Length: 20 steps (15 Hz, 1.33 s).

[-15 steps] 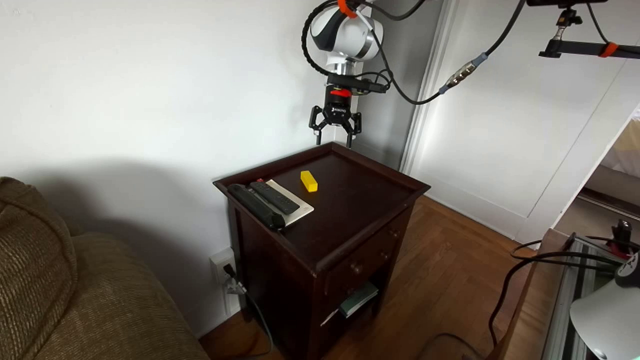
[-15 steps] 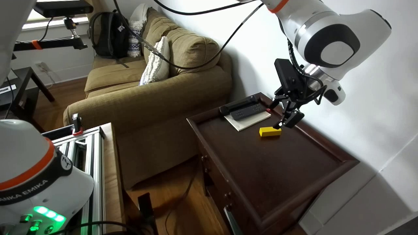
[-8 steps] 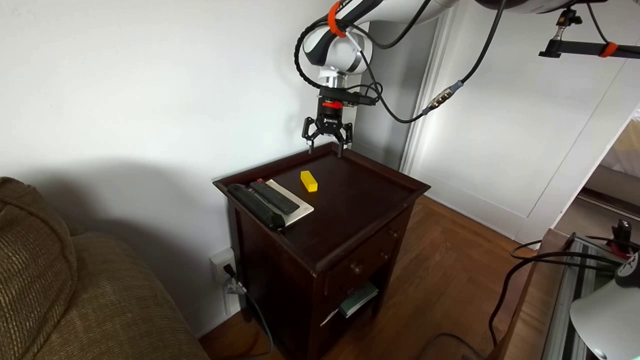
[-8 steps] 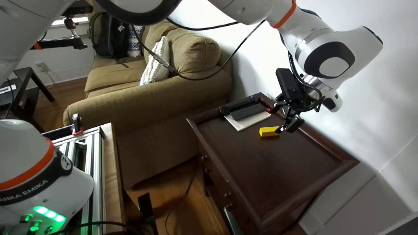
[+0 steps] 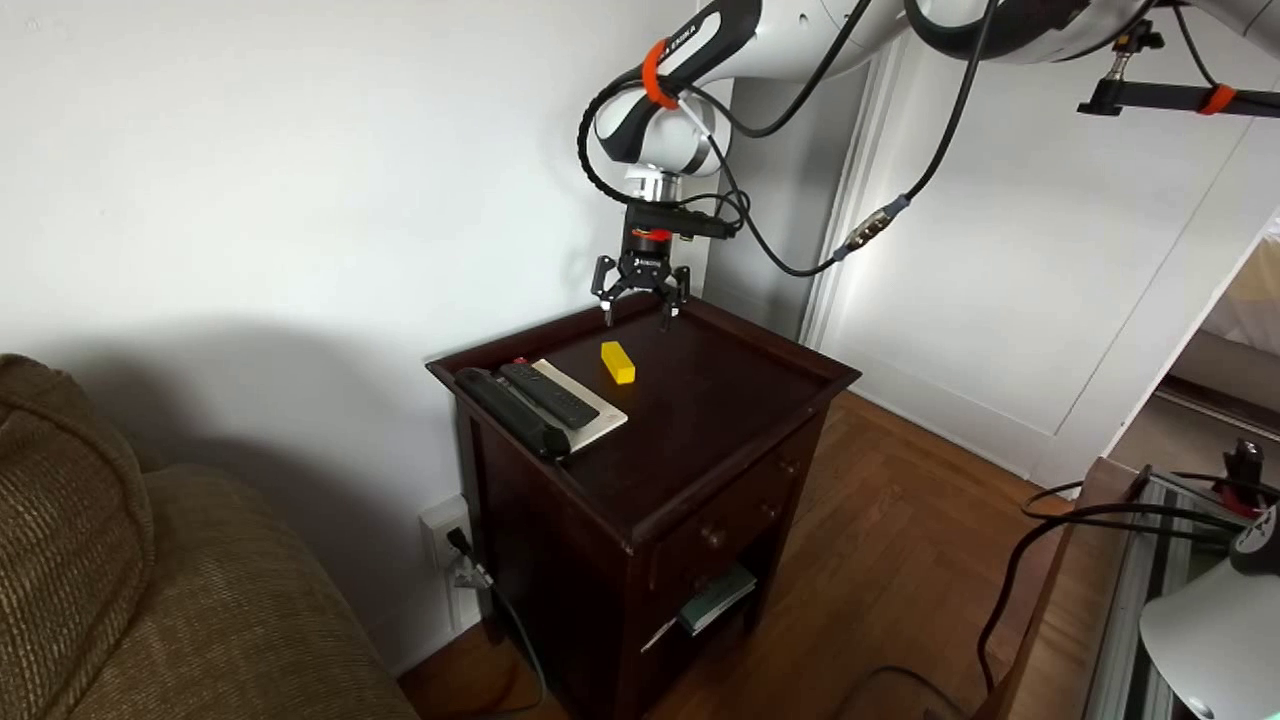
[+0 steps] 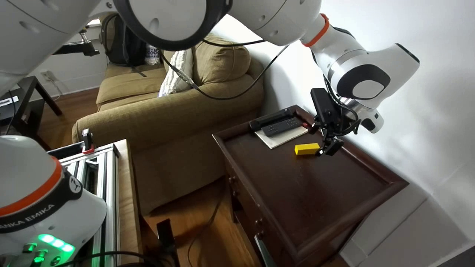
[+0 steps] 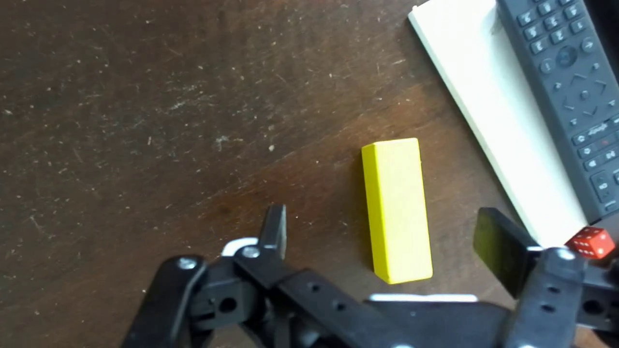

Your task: Place the yellow block upright

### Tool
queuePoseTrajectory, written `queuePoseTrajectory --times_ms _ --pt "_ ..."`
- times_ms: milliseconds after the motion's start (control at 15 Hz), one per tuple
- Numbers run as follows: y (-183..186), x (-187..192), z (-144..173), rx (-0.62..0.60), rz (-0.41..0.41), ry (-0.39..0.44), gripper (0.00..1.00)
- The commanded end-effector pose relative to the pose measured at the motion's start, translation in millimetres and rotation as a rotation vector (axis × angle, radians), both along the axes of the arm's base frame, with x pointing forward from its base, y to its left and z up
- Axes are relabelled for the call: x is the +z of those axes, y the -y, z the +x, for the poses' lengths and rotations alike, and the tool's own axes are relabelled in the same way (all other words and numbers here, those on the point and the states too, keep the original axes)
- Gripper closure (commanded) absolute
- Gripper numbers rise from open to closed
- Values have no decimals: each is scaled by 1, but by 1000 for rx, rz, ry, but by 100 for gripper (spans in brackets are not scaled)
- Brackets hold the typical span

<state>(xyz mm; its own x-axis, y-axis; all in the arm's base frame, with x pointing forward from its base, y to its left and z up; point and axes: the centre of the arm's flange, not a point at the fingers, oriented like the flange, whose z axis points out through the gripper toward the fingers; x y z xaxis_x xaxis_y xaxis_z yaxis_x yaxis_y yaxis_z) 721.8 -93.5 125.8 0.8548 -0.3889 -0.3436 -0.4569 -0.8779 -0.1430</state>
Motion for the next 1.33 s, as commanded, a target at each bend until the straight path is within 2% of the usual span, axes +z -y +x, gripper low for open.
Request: queuePoseTrajectory --times_ms 0,400,533,667,867,1200,1267 --pt "-11 -23 17 3 -36 38 0" --pt "-23 -37 30 23 -62 70 1" --pt "-22 -39 35 23 -61 65 6" --pt "-20 -40 37 19 -55 61 30" --pt "-18 -45 39 18 -56 47 57" --pt "-14 -48 37 -19 -48 17 94" --pt "-12 -47 34 -42 -33 1 92"
